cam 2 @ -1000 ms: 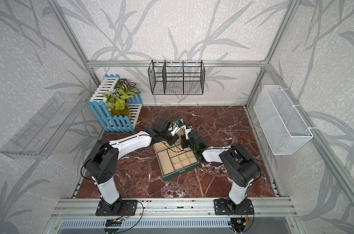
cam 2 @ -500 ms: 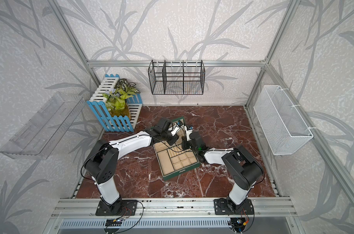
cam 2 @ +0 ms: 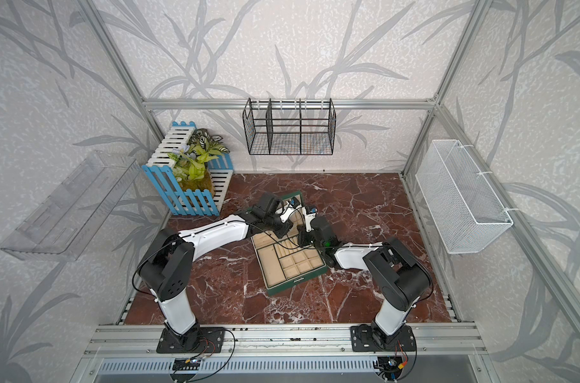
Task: Put jewelry chain into jewelry box
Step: Adjust the necklace at the jewelry box clasp.
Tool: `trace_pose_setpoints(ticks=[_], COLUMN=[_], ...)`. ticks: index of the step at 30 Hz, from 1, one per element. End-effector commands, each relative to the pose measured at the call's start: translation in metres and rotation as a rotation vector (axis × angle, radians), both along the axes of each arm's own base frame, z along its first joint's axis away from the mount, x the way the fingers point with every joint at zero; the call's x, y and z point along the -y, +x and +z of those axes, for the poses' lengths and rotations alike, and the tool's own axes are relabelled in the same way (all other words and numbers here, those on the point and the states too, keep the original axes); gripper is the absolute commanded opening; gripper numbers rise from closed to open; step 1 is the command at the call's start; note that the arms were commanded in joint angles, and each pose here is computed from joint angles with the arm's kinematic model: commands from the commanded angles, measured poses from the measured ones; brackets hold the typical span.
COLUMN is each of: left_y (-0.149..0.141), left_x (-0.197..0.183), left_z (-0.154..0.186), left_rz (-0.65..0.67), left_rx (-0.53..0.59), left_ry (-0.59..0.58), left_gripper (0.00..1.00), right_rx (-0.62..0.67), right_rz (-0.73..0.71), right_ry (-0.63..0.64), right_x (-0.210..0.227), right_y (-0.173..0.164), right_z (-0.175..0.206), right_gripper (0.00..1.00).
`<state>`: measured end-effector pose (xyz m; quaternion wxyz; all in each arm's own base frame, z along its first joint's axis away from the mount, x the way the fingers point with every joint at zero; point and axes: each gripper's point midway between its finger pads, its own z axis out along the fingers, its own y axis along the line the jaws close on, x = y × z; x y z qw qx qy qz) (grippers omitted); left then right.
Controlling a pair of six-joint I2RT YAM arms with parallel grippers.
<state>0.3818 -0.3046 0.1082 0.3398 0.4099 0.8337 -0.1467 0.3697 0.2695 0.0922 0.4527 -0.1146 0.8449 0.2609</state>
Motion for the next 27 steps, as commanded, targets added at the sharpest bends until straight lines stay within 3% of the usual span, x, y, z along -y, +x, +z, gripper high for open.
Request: trace_pose_setpoints(ticks=[1,5,9,27], left_y=[-0.001,-0.001,-0.002,-0.002], left_x=[0.001,0.001,0.002,0.003], left_z=[0.012,0.014,0.015,0.013], left_rz=[-0.004,-0.006,-0.009,-0.012], left_rx=[0.02,0.02,0.02,0.012], left_ry=[-0.032,-0.036,-0.042,-0.044], left_gripper=[0.0,0.0,0.0,0.0], right_rx=[0.004,0.035,0.076,0.155], right_rz=[0.01,-0.014,-0.057,-0.032], right_ry=[-0.005,-0.037,-0.073,-0.154], right_x=[0.001,0.015,0.032,0.019], right_y=[-0.005,-0.011,-0.013,0.023], right_z=[0.004,0.019,0.03,0.023], right_gripper=[0.14,0.28,0.32,0.25])
